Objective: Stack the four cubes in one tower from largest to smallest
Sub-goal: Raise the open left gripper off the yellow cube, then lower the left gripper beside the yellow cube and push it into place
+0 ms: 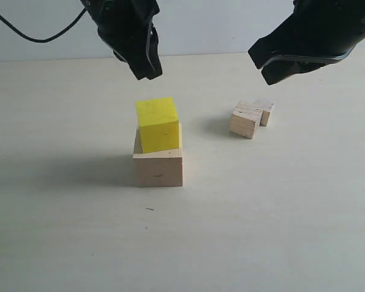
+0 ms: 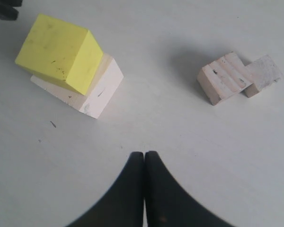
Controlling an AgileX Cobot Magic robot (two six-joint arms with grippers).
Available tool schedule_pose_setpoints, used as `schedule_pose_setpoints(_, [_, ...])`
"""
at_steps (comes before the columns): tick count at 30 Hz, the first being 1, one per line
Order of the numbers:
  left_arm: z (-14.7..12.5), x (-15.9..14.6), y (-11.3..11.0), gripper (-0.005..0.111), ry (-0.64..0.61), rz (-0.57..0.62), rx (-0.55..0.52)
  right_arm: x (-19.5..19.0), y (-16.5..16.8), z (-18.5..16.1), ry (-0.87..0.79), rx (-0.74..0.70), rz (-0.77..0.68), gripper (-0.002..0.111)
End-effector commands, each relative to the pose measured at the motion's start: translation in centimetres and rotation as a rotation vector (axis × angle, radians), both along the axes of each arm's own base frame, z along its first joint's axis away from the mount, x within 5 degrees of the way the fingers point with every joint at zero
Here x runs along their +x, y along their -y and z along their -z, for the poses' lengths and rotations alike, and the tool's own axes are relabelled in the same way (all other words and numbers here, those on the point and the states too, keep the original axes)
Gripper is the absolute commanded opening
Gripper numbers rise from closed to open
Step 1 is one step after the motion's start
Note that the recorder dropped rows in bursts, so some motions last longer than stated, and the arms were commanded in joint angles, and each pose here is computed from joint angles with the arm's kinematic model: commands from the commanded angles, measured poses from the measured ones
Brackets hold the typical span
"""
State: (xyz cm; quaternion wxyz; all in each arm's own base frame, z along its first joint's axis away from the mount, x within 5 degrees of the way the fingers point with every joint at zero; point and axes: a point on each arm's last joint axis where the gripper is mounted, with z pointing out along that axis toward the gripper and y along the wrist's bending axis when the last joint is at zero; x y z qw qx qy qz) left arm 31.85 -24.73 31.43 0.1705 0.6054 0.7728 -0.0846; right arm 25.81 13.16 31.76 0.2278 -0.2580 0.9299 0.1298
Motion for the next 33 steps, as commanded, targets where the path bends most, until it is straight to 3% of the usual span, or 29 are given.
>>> schedule_pose_setpoints(1, [0.6, -1.3, -0.1, 0.0, -0.047, 0.003, -0.004, 0.0, 0.2, -0.1, 0.007, 0.004, 0.004, 0.0])
schedule_pose_setpoints(7, [5.5, -3.2, -0.7, 0.0, -0.195, 0.086, 0.075, 0.0, 0.2, -0.1, 0.006, 0.005, 0.006, 0.0])
schedule_pose_setpoints(13, [6.0, -4.1, -0.2, 0.0, -0.197, 0.192, 0.081, 0.0, 0.2, -0.1, 0.006, 0.007, 0.006, 0.0])
schedule_pose_setpoints(24, [8.6, -3.6, -0.4, 0.0, -0.224, 0.219, 0.166, -0.1, 0.2, -0.1, 0.004, 0.006, 0.005, 0.0])
schedule_pose_setpoints(33, [8.8, -3.1, -0.4, 0.0, -0.178, 0.224, 0.169, 0.0, 0.2, -0.1, 0.006, 0.007, 0.006, 0.0])
